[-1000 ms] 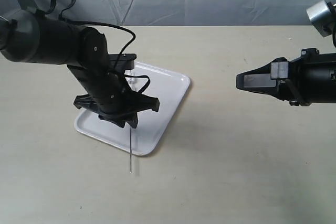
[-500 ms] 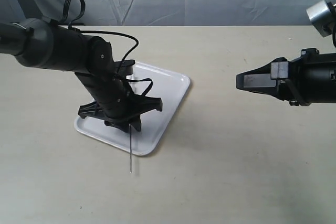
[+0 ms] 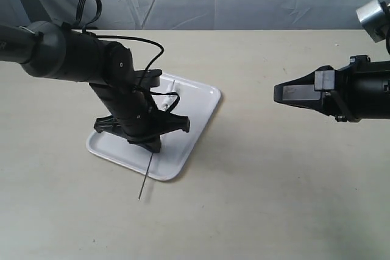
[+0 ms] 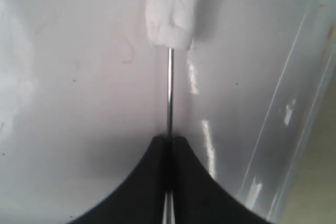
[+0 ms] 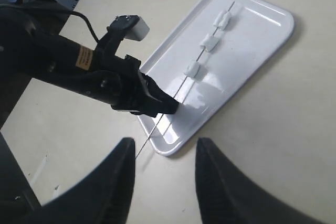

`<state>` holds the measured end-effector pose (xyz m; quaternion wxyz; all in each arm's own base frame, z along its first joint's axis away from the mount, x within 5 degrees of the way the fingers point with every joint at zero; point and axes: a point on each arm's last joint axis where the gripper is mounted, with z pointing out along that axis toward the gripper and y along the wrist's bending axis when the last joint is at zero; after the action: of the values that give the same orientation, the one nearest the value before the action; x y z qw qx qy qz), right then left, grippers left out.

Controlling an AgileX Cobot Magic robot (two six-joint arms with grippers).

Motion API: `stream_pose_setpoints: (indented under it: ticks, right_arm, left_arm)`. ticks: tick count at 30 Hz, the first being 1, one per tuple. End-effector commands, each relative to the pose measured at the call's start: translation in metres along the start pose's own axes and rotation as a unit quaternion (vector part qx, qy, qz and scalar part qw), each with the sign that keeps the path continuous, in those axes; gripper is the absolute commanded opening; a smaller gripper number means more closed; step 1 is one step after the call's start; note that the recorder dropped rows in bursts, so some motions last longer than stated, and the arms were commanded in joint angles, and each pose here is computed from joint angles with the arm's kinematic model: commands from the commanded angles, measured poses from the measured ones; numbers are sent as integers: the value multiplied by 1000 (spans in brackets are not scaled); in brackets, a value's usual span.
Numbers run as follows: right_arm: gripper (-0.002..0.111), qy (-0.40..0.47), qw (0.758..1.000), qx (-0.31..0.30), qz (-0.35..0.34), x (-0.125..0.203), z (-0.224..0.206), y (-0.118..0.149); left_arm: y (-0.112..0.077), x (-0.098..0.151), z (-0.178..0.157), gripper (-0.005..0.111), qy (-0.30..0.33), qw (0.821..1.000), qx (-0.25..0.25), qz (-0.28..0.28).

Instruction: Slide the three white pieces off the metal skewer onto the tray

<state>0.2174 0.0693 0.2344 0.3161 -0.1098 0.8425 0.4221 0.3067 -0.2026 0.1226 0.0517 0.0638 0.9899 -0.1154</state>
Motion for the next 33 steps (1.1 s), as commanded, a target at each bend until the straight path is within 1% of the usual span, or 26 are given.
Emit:
stream_pose_setpoints:
  ticks: [1,4,8,11,13,15,17,19,21,25,28,31,33]
  right_arm:
    - [37,-3,1000,-4,-3,-1,0,1]
    - [37,-3,1000,-4,-12,-1,0,1]
    - [37,-4,1000,-1,-13,-2,0,1]
    - [37,-4,1000,-1,-9,-2,0,1]
    - [37,-4,1000,-1,-4,-2,0,1]
    - [37,-4,1000,-2,1,-2,0,1]
    - [37,-4,1000,-2,2,-1,0,1]
    - [37,-4,1000,-2,8,-1,0,1]
    - [37,-6,1000,-5,17,-2,1,0]
    - [37,-8,997,-46,67,-3,10,-4]
    - [37,-9,991,-77,108,-2,20,-14]
    - [37,-20,988,-84,131,-2,30,-26]
    - [37,-29,985,-94,141,-2,36,-33]
  left_arm:
    - [-2,-3,-31,0,1,998,5,59]
    - [-1,-2,-71,0,-17,994,24,102]
    - [14,9,-116,0,-17,993,56,103]
    - [19,20,-145,0,-34,988,115,98]
    - [19,30,-163,0,-46,977,169,119]
    - [20,39,-178,0,-56,966,221,118]
    - [23,47,-188,0,-66,958,253,115]
    - [26,51,-191,0,-76,954,267,114]
    - [30,56,-186,0,-82,951,279,103]
    - [37,66,-161,0,-76,950,297,61]
    - [48,73,-142,0,-95,948,302,28]
    - [59,80,-130,0,-102,943,318,-1]
    - [63,86,-123,0,-102,935,339,-14]
